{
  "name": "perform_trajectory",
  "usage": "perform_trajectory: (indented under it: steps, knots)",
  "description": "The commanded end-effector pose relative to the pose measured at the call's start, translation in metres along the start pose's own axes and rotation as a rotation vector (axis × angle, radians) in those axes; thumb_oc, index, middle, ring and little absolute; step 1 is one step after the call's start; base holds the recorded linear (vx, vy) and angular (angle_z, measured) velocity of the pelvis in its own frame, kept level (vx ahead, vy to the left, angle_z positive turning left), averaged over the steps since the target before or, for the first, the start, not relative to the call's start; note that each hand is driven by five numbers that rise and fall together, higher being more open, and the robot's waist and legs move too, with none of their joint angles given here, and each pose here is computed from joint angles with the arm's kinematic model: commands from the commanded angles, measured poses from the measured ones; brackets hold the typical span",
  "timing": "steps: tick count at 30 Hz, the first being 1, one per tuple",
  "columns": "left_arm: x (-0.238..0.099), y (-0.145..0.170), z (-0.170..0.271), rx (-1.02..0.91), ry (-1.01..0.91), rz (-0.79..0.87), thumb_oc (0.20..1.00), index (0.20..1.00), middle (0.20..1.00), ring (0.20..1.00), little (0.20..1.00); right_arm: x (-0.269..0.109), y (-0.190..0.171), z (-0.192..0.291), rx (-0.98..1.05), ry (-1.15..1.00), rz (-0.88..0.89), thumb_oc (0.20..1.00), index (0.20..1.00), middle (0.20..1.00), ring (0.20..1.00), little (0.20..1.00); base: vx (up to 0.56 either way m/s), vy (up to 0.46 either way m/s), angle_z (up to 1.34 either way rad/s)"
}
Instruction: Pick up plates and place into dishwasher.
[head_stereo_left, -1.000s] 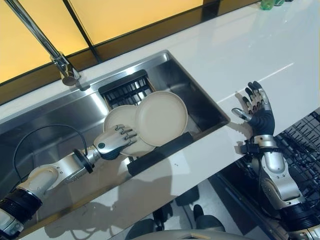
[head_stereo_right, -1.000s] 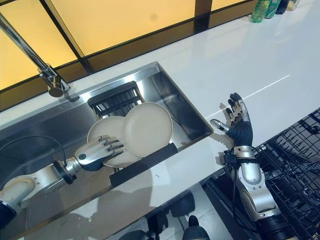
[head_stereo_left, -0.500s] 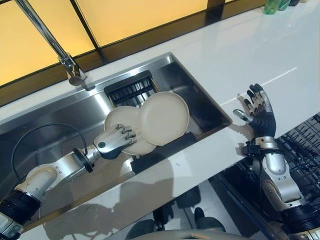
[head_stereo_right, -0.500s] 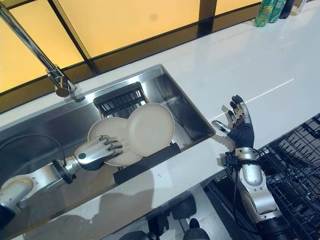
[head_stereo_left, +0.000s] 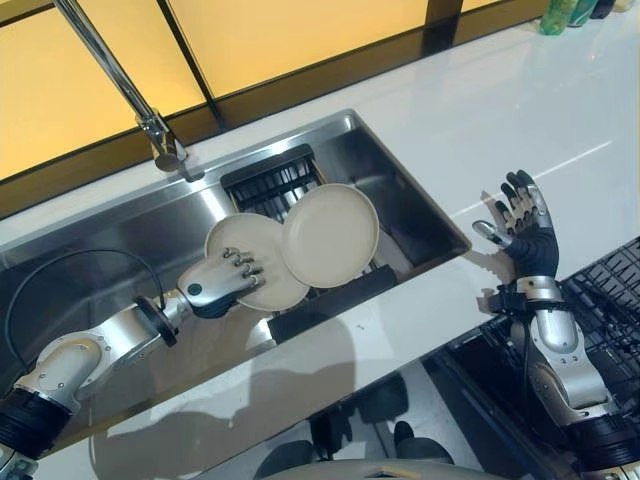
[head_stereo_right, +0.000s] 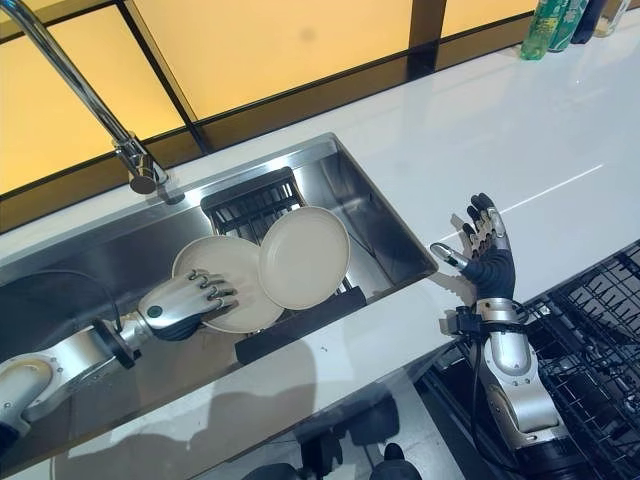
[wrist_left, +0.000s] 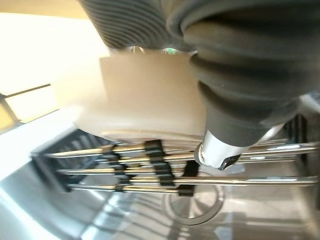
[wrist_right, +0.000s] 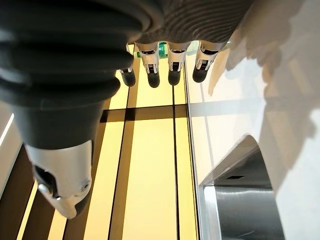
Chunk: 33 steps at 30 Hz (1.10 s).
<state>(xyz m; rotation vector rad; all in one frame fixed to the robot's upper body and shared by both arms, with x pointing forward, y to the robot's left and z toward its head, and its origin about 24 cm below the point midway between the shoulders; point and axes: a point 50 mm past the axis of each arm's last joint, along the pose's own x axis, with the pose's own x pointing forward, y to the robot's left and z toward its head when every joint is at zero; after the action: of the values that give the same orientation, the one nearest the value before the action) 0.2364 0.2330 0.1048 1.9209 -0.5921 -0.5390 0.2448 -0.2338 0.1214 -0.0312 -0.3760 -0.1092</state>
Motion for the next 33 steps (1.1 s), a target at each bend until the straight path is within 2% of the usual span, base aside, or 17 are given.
perform_trajectory:
  steps: [1,33]
  knots:
    - [-0.013,0.007,-0.028,0.08,0.096,-0.053,0.2,0.2,0.2,0.2,0.2,-0.011,0.002,-0.005,0.034,0.042,0.032,1.0,1.0,1.0,1.0,1.0,0.0,0.009,0.09]
    - [-0.027,0.009,-0.036,0.104,0.128,-0.116,0.2,0.2,0.2,0.2,0.2,-0.013,-0.006,-0.006,0.002,0.057,0.02,1.0,1.0,1.0,1.0,1.0,0.0,0.018,0.04]
